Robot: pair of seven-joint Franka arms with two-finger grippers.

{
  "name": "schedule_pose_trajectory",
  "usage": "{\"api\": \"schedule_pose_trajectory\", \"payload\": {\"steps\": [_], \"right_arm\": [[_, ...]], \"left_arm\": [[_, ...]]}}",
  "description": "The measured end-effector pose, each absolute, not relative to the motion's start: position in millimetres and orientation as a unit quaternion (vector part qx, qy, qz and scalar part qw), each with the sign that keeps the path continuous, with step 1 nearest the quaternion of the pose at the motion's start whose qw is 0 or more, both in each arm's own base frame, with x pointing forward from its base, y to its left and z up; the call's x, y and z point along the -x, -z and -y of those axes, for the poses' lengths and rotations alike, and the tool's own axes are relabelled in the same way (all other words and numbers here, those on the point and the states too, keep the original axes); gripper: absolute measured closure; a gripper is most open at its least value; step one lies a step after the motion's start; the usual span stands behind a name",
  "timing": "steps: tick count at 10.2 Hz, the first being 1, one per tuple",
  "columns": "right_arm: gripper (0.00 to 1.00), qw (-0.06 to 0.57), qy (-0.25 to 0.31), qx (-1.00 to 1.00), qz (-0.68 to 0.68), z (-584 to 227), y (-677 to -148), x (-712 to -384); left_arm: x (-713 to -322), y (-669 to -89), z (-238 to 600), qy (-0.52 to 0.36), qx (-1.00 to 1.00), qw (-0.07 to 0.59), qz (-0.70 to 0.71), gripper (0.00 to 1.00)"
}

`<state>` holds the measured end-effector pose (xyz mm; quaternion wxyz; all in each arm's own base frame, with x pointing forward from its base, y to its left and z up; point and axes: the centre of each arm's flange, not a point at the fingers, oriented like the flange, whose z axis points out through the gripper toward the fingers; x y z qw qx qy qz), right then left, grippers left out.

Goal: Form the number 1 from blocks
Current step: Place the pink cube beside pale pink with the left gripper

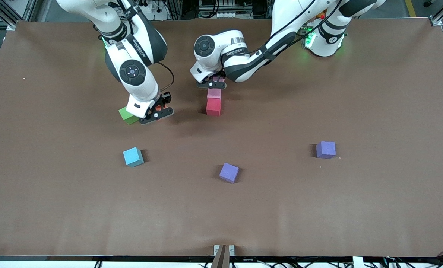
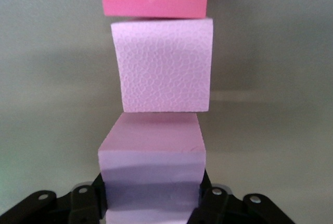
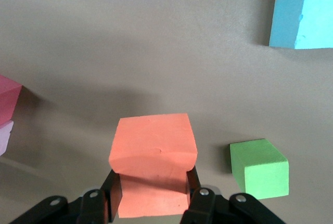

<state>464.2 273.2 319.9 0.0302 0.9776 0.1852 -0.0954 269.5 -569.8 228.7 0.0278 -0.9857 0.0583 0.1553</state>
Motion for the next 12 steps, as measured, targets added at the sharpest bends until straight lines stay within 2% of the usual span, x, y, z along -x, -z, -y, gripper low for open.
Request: {"api": "schedule_pose_trajectory", "payload": {"steps": [5, 9, 12], "right_arm": [[0.47, 0.03, 0.097, -0.977, -0.186, -276, -317, -467], [0.47, 0.02, 0.079, -0.981, -0.176, -286, -334, -476], [0.47, -0.007, 0.083, -0.986, -0.144, -299, -336, -483]], "left_arm": [[-285, -208, 573, -0.152, 0.987, 0.036, -0.048, 0.36], [-278, -198, 579, -0.153, 0.986, 0.04, -0.053, 0.36], [-282, -201, 582, -0.15, 0.987, 0.034, -0.05, 0.36]]}}
